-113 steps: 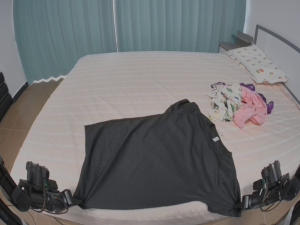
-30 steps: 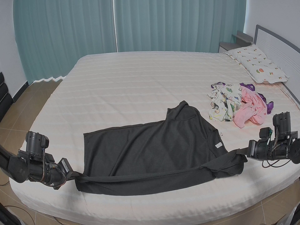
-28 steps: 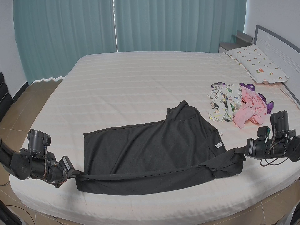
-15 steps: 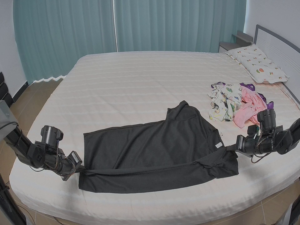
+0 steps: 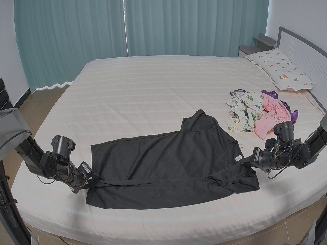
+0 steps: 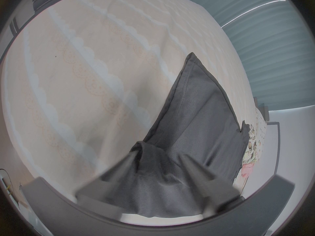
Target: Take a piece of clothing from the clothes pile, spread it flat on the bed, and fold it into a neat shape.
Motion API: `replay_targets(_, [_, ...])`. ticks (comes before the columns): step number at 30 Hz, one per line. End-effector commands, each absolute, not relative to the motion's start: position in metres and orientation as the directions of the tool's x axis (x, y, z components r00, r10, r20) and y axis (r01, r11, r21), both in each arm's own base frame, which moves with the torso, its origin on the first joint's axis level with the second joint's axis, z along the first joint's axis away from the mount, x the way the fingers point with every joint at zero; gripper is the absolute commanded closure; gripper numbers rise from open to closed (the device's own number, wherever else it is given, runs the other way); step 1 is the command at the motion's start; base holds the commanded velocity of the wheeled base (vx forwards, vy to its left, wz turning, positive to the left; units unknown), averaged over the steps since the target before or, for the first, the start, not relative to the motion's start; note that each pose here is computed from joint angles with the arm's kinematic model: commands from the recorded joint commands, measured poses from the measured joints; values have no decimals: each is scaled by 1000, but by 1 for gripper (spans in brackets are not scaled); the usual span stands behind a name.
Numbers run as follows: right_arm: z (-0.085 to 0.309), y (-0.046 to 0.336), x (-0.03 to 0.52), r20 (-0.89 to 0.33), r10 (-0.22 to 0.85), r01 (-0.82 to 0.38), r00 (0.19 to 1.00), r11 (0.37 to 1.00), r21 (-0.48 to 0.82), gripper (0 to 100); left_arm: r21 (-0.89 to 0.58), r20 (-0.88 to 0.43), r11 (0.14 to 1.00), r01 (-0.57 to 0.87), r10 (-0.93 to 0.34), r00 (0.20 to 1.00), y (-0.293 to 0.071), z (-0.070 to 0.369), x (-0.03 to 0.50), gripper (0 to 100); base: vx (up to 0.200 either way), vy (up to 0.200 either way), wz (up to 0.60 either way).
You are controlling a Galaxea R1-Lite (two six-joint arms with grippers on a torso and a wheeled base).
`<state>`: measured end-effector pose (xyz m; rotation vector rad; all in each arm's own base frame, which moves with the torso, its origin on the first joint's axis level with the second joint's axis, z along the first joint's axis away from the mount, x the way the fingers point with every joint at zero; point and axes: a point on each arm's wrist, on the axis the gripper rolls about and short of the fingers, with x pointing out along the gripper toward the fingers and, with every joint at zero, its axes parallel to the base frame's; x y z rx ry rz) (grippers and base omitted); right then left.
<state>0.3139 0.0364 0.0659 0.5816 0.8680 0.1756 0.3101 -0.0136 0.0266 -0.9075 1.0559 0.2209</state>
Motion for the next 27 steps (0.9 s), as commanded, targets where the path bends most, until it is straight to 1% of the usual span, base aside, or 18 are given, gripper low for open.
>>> replay_targets(1, [53,38,321,-666,374,116,646,814,569,0,-544,-823,615,-571,-259,506,-14,25,311,0,0,0,0])
replay_targets(2, [53,38,321,-664,374,119,648,811,573,0,-543,-824,615,-572,-258,504,-14,25,311,0,0,0,0])
replay_targets(5, [57,35,319,-649,355,175,673,776,606,0,-539,-829,608,-582,-262,494,-13,25,304,0,0,0,0])
replay_targets(7, [65,34,318,-637,326,223,699,747,627,0,-555,-819,597,-579,-273,504,-9,31,298,0,0,0,0])
replay_targets(8, [65,34,318,-637,326,223,699,747,627,0,-555,-819,597,-579,-273,504,-9,31,298,0,0,0,0])
replay_targets(9, [71,35,316,-629,310,256,713,720,645,0,-575,-808,581,-576,-293,512,-5,36,293,0,0,0,0])
replay_targets(10, [77,37,314,-621,291,302,728,676,672,0,-612,-784,550,-568,-332,524,0,44,288,0,0,0,0])
replay_targets(11, [79,39,312,-619,288,316,730,661,680,0,-624,-776,538,-566,-346,527,1,46,286,0,0,0,0])
replay_targets(12, [79,39,312,-619,288,316,730,661,680,0,-624,-776,538,-566,-346,527,1,46,286,0,0,0,0])
replay_targets(13, [84,51,306,-613,295,349,733,611,711,0,-657,-752,499,-564,-397,525,5,50,279,0,0,0,0])
replay_targets(14, [82,56,304,-620,294,370,728,592,716,0,-665,-747,491,-563,-418,518,5,49,277,0,0,0,0])
replay_targets(17, [78,63,302,-632,291,391,718,583,712,0,-677,-736,485,-553,-436,519,5,50,275,0,0,0,0])
replay_targets(18, [70,73,300,-653,278,406,705,596,693,0,-683,-730,483,-547,-441,522,5,52,272,0,0,0,0])
replay_targets(22, [55,84,306,-679,231,431,697,622,654,0,-689,-724,481,-542,-445,526,5,53,270,0,0,0,0])
replay_targets(27, [36,92,310,-683,218,428,697,637,641,0,-706,-709,476,-525,-467,529,4,49,268,0,0,0,0])
